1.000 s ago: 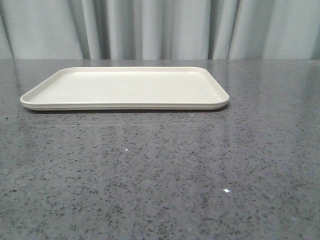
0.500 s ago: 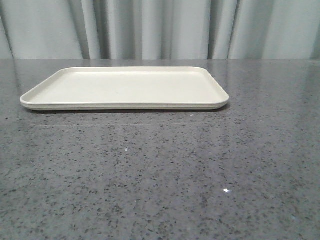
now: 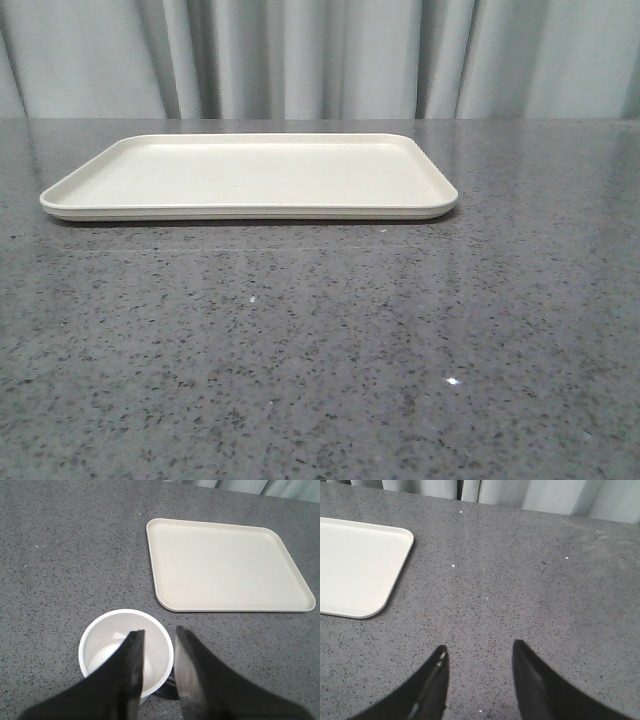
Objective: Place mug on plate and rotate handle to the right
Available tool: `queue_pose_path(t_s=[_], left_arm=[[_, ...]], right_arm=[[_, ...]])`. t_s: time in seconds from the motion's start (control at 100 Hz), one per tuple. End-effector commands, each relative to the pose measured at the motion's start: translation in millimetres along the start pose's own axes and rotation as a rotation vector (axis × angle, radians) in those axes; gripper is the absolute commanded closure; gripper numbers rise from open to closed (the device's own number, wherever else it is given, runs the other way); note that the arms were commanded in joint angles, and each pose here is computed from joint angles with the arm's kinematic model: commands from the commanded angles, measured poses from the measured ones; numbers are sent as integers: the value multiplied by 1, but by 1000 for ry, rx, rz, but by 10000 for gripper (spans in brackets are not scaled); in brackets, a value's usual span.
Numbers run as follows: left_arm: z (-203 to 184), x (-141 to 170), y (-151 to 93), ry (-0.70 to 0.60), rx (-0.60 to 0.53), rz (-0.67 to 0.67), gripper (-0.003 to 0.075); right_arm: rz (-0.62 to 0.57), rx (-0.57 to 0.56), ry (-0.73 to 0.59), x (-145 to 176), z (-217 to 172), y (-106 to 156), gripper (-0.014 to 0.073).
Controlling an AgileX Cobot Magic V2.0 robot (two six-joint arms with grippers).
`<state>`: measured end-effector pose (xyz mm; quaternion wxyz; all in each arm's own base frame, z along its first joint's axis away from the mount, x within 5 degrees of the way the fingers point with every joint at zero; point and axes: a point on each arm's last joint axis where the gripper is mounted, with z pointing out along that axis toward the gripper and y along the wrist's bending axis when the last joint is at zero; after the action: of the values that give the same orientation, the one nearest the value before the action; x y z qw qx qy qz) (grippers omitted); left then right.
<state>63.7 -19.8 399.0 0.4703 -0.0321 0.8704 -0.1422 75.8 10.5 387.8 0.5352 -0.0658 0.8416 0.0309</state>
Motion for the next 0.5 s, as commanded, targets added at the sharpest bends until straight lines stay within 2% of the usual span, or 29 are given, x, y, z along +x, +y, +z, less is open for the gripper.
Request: queue_pose_path(t_s=[0.0, 0.1, 0.17, 0.32, 0.49], left_arm=[[-3, -12, -4, -74, 30, -9, 374], [-3, -12, -4, -74, 30, -9, 203], [-3, -12, -4, -74, 28, -8, 137], [-2, -13, 1, -76, -26, 22, 132], [14, -19, 7, -13, -85, 27, 132]], right_arm=[[-7, 16, -85, -14, -4, -2, 102], [-7, 16, -85, -14, -4, -2, 73], [-7, 16, -85, -14, -4, -2, 73], [-7, 16, -85, -14, -4, -2, 73], [-7, 16, -87, -14, -4, -2, 74]])
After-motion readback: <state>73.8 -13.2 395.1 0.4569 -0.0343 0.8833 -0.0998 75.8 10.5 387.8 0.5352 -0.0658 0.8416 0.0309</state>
